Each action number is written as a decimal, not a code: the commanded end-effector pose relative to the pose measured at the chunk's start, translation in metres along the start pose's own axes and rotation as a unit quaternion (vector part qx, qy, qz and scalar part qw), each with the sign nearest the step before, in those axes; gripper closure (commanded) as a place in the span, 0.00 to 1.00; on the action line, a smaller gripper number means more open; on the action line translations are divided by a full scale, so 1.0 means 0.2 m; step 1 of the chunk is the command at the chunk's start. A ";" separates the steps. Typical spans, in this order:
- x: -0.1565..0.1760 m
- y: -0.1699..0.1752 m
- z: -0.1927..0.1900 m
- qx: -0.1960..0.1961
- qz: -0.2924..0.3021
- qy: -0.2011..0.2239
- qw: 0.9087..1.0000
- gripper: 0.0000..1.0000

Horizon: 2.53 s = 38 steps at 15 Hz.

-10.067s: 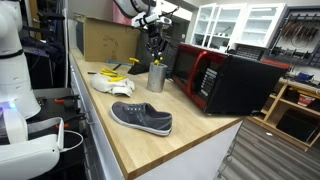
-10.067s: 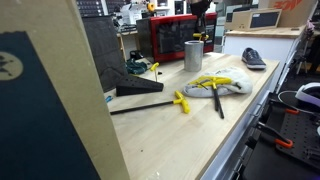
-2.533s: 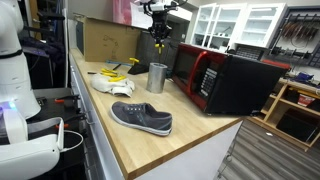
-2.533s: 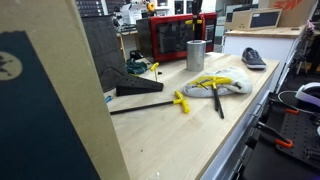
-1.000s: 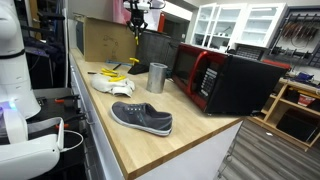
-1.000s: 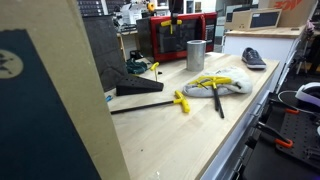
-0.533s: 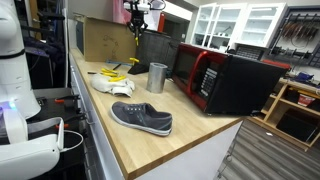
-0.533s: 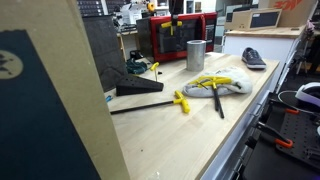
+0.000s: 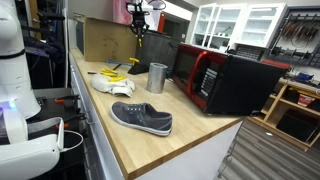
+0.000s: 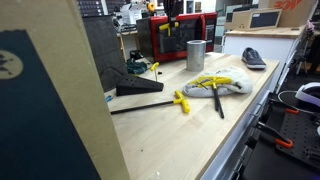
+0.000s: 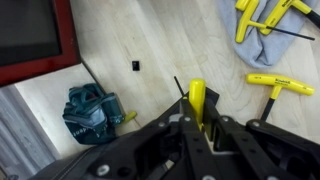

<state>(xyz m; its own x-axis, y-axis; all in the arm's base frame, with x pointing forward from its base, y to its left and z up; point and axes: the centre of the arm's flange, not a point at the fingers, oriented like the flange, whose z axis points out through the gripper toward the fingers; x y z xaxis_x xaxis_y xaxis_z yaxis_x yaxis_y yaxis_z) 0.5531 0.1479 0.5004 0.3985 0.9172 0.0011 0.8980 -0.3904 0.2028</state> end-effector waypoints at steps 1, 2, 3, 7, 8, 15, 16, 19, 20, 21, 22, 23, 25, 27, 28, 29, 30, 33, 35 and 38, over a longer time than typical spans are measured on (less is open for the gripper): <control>0.13 0.08 0.01 -0.021 -0.092 0.031 0.995 0.96; 0.16 0.09 0.02 -0.028 -0.114 0.042 0.992 0.96; 0.19 0.11 0.03 -0.035 -0.136 0.052 0.989 0.96; 0.28 0.20 0.09 -0.044 -0.211 0.106 0.971 0.96; 0.29 0.22 0.11 -0.041 -0.224 0.123 0.966 0.96; 0.38 0.24 0.28 0.038 -0.272 0.183 0.944 0.96; 0.38 0.22 0.30 0.051 -0.276 0.180 0.943 0.96; 0.36 0.19 0.37 0.090 -0.292 0.157 0.939 0.96; 0.34 0.18 0.38 0.100 -0.298 0.146 0.938 0.96; 0.33 0.17 0.39 0.106 -0.305 0.138 0.936 0.96; 0.32 0.16 0.40 0.108 -0.311 0.130 0.935 0.96; 0.31 0.16 0.41 0.109 -0.319 0.121 0.934 0.96; 0.30 0.18 0.42 0.098 -0.329 0.100 0.934 0.96; 0.30 0.20 0.44 0.088 -0.343 0.081 0.932 0.96; 0.31 0.20 0.45 0.083 -0.350 0.075 0.930 0.96; 0.31 0.20 0.45 0.079 -0.356 0.072 0.928 0.96; 0.32 0.20 0.46 0.077 -0.361 0.069 0.927 0.96; 0.35 0.20 0.49 0.070 -0.375 0.068 0.922 0.96; 0.37 0.20 0.49 0.067 -0.382 0.068 0.919 0.96; 0.40 0.20 0.51 0.064 -0.386 0.078 0.917 0.96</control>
<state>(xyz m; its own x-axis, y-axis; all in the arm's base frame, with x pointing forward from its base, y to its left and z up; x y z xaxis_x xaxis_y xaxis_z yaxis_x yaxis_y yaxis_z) 0.6270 0.2002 0.4055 -0.2501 0.9677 0.0320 0.9675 0.2485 0.0468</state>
